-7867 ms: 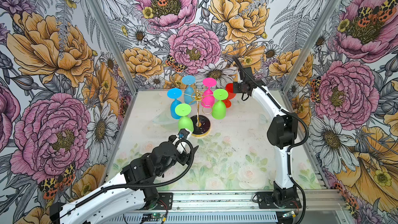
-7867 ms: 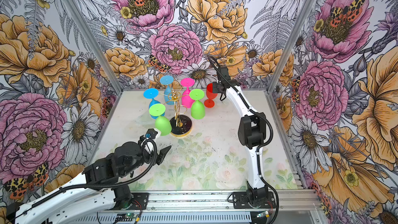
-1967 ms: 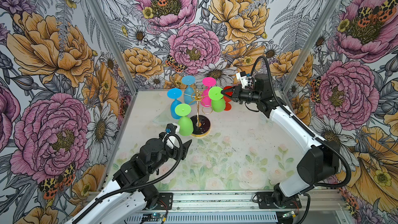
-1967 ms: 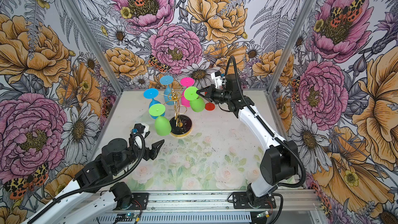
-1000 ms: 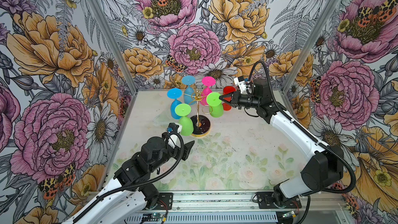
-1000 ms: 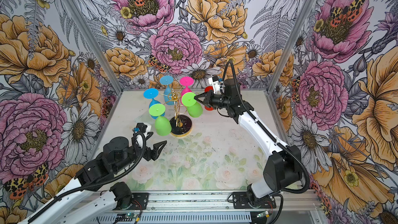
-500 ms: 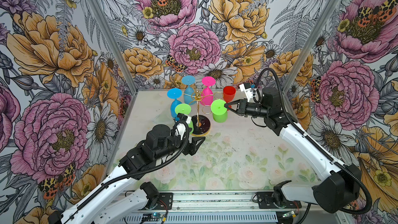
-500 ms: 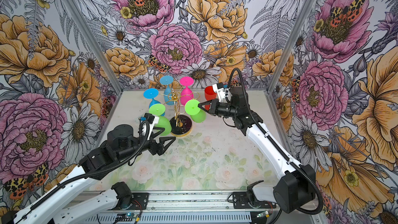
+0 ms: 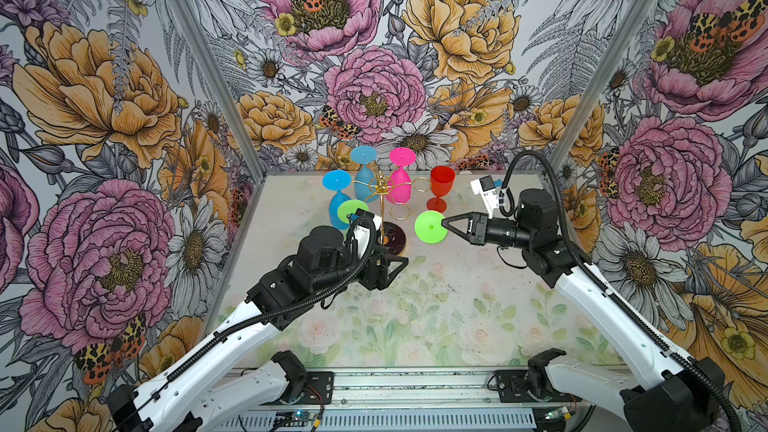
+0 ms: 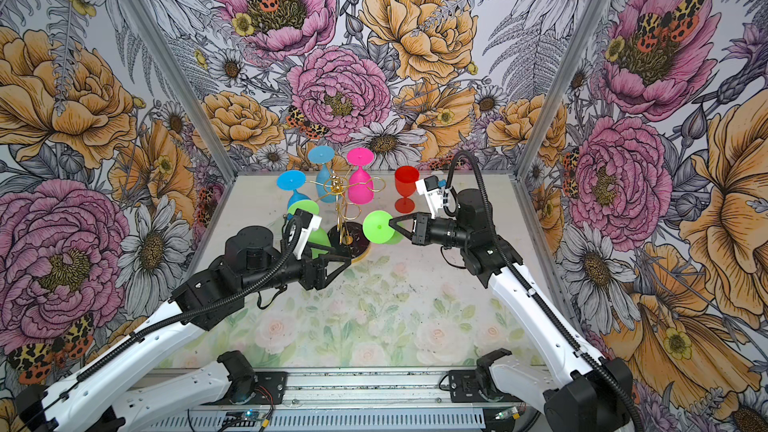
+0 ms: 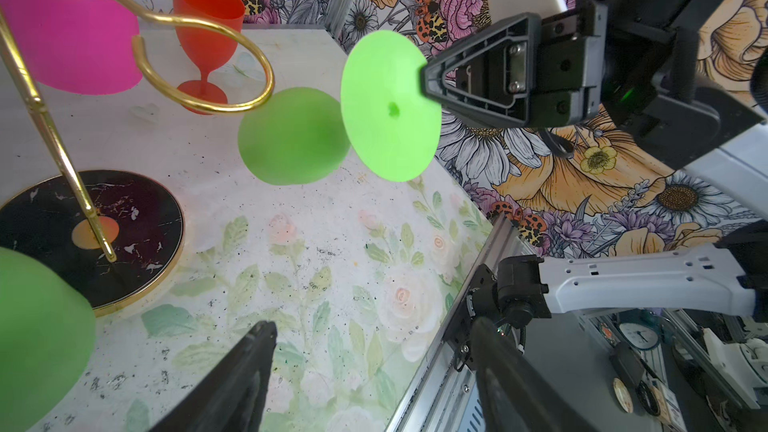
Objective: Take the wine glass off the wine glass rack
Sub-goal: 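Bring the left gripper to the green glass foot held by the right gripper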
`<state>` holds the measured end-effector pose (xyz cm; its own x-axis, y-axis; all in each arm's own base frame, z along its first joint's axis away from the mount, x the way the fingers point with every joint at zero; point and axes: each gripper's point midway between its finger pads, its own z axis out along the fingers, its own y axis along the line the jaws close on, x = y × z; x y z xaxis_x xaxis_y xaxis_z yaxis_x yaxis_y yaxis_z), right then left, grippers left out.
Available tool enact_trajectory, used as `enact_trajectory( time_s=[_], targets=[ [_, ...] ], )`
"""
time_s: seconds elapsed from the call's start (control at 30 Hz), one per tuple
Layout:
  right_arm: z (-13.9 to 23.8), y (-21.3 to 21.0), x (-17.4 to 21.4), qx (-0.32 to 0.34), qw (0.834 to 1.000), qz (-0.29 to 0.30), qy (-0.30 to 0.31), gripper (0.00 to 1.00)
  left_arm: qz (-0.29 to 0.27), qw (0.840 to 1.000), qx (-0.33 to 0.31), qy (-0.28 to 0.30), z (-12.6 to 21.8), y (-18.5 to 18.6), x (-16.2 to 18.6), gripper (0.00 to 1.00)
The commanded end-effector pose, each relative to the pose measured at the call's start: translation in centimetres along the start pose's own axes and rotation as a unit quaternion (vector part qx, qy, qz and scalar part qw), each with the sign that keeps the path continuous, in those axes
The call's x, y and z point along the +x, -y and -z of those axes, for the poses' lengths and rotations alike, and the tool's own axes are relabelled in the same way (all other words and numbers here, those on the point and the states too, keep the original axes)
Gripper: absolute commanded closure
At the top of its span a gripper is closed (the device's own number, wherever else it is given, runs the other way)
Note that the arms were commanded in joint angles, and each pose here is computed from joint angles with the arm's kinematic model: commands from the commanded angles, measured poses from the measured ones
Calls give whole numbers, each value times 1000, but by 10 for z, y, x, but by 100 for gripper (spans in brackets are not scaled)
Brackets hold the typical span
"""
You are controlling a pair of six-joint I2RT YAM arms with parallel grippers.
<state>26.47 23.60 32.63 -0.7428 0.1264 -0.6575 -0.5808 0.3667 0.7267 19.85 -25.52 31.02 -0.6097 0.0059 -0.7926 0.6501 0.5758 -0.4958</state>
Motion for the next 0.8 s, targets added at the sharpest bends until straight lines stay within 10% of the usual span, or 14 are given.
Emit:
enact_trajectory(
  time_s=[0.0, 0.77],
  targets=[
    [4, -15, 6, -22, 999, 50, -2, 100, 12, 998, 57, 19, 5, 25, -21, 26],
    [4, -62, 33, -108, 986, 114, -47, 100, 50, 991, 125, -2, -4, 42, -27, 42]
  ],
)
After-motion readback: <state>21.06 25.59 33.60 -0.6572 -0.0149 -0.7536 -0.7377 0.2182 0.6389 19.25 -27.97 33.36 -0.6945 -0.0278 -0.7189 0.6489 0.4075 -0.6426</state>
